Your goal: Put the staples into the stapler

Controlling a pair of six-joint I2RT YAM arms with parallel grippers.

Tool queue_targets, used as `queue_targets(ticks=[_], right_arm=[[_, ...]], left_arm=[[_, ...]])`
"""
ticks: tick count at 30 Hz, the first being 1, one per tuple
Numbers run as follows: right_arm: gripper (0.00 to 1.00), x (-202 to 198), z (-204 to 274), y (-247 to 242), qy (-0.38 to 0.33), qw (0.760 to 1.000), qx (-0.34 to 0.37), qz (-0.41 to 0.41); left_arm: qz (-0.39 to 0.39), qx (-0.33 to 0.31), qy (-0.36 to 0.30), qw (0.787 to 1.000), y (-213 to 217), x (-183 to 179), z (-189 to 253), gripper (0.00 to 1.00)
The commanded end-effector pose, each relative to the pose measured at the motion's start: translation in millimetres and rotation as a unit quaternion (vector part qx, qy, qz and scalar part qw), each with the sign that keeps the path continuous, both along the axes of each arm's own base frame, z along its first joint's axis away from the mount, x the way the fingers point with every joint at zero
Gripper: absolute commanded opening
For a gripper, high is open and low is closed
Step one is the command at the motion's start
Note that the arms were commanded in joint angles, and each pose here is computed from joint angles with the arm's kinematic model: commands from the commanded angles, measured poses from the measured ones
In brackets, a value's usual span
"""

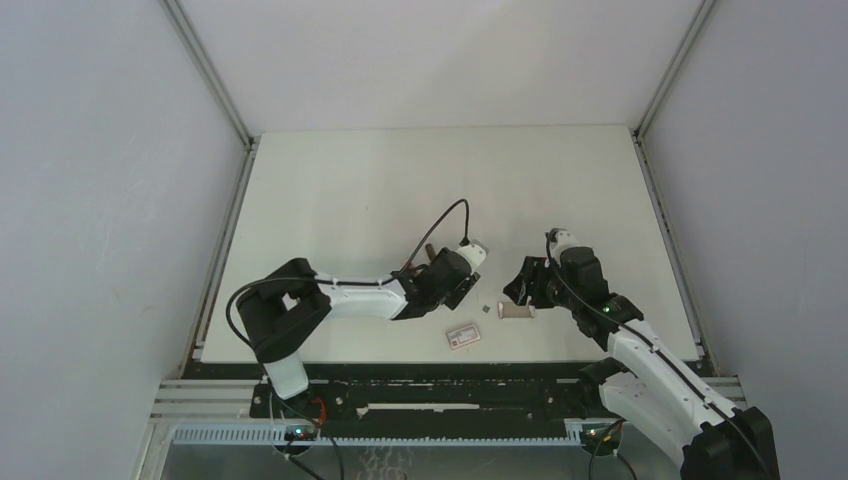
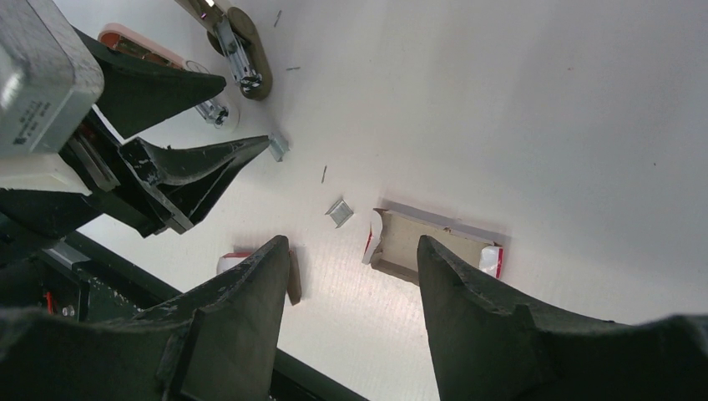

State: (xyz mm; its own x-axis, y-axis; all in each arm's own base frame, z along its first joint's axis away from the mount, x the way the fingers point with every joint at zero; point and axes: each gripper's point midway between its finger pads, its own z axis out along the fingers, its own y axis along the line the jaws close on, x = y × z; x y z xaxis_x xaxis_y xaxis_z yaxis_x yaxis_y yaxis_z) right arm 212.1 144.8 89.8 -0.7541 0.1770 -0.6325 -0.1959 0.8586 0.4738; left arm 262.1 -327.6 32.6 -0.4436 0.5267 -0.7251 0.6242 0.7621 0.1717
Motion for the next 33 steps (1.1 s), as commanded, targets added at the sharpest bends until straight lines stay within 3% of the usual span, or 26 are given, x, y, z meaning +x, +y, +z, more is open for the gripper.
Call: queue_targets(ticks=[1,7,13,16,19,23,33], right_arm=[[0.58,5.0,11.4,7.1,-0.032,0.999,-0.006,0.018],[0.58,7.2,18.9,25.9,-0.052,0.995,-0.055,0.058],[0.56,14.1,18.9,59.1,-0.053,0.984,-0.115,0.125],[0.53,22.1,12.4,75.6,-0.048,0.976,-0.153,0.148],[0.5,26.1,1.6,93.6,-0.039,0.966,-0.184,0.175],[0.49,32.4,-12.7,113.8,-0.031,0.953,-0.226,0.199],[0.44,44.5,-44.7,128.4,-0.022,0.92,-0.317,0.228]], left_arm=[[0.014,-0.07,-0.025,0.997,-9.6,7.8,35.4,0.6],[0.036,-0.172,-0.021,0.984,16.2,4.2,105.4,0.62],[0.079,-0.24,0.0,0.968,76.6,8.5,158.6,0.71],[0.142,-0.278,-0.027,0.95,111.0,17.6,167.1,0.8],[0.201,-0.317,-0.066,0.924,143.2,27.6,168.9,0.81],[0.264,-0.284,-0.12,0.914,186.7,30.2,158.9,0.82],[0.284,-0.233,-0.153,0.918,212.2,25.6,132.7,0.82]])
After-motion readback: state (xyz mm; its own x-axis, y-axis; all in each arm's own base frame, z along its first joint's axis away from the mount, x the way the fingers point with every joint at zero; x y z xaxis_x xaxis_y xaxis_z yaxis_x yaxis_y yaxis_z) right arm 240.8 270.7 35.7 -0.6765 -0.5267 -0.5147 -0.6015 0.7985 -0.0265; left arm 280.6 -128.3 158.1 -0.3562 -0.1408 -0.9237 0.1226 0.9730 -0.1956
